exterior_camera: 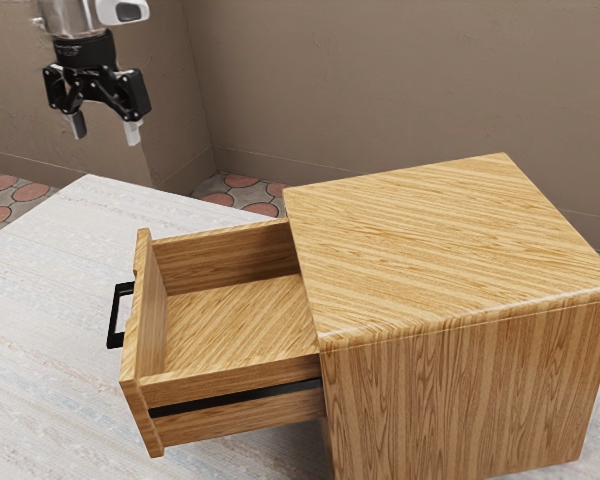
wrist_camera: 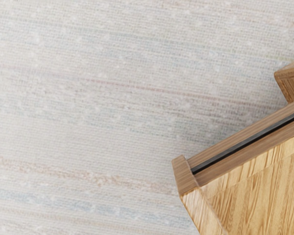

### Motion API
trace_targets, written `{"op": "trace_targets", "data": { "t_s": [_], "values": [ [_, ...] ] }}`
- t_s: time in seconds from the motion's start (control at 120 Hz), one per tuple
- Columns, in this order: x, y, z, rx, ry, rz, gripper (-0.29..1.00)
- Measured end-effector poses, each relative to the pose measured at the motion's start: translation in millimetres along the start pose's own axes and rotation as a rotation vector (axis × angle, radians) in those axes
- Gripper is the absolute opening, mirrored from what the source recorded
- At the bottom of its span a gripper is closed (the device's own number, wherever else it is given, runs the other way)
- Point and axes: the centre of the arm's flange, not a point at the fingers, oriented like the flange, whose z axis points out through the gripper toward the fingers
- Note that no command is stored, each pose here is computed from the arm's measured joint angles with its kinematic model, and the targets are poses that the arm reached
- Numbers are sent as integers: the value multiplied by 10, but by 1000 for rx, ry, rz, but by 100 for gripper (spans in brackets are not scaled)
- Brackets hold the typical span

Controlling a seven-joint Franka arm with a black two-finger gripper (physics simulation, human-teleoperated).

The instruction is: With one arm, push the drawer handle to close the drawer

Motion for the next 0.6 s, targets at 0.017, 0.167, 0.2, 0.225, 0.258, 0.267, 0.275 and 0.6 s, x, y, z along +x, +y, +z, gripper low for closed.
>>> {"op": "trace_targets", "data": {
  "t_s": [0.017,0.167,0.2,0.225,0.258,0.267,0.275,0.6],
  "values": [
    [-1,6,-1,0,0,1,70],
    [-1,36,2,0,0,6,70],
    [0,36,2,0,-1,7,70],
    [1,36,3,0,-1,6,70],
    [0,33,3,0,-1,6,70],
    [1,32,3,0,-1,5,70],
    [1,31,3,0,-1,5,70],
    [-487,-21,-1172,-52,184,4,70]
  ]
}}
